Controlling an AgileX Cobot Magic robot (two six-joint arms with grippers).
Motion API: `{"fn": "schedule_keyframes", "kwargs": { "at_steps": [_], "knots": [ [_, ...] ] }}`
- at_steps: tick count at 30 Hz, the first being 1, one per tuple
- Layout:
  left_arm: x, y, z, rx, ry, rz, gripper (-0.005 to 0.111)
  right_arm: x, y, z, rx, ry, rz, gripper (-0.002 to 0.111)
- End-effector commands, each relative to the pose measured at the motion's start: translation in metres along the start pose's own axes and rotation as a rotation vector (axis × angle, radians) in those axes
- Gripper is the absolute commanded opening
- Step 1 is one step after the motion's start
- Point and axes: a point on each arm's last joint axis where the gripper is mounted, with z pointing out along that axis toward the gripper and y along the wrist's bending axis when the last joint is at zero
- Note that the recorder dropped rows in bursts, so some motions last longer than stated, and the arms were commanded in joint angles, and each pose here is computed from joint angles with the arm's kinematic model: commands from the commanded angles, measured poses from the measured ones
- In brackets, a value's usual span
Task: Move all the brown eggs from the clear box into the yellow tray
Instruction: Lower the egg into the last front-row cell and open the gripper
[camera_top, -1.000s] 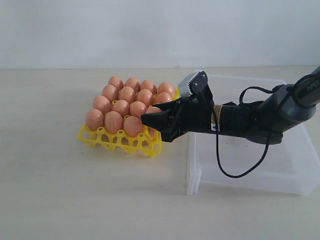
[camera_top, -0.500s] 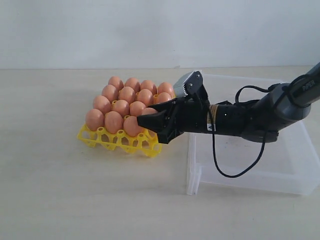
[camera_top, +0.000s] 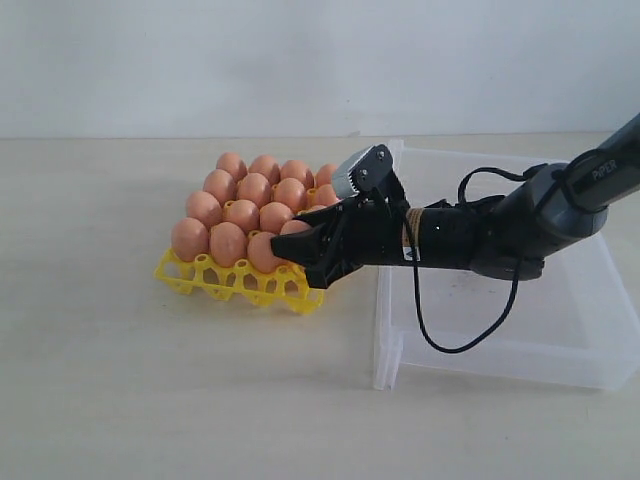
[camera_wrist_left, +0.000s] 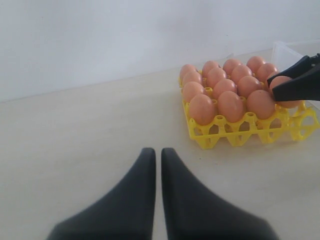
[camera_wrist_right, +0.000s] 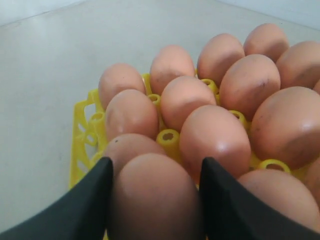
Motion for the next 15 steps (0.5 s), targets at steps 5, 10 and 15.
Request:
{"fn": "schedule_keyframes", "kwargs": {
  "at_steps": [5,10,15],
  "knots": [
    [0.0007,-0.0003,0.0001,0.004,-0.003,0.003,0.004,-0.0008,-0.0004,0.0007,0.007,0.0,0.022,0.031],
    [0.0007,-0.0003,0.0001,0.004,-0.003,0.003,0.004,-0.0008,-0.0004,0.0007,0.007,0.0,0.063,0.06],
    [0.0007,-0.0003,0.0001,0.004,-0.003,0.003,0.004,-0.0026,0.0007,0.0002,-0.003,-0.001,0.076,0.062]
  ]
}}
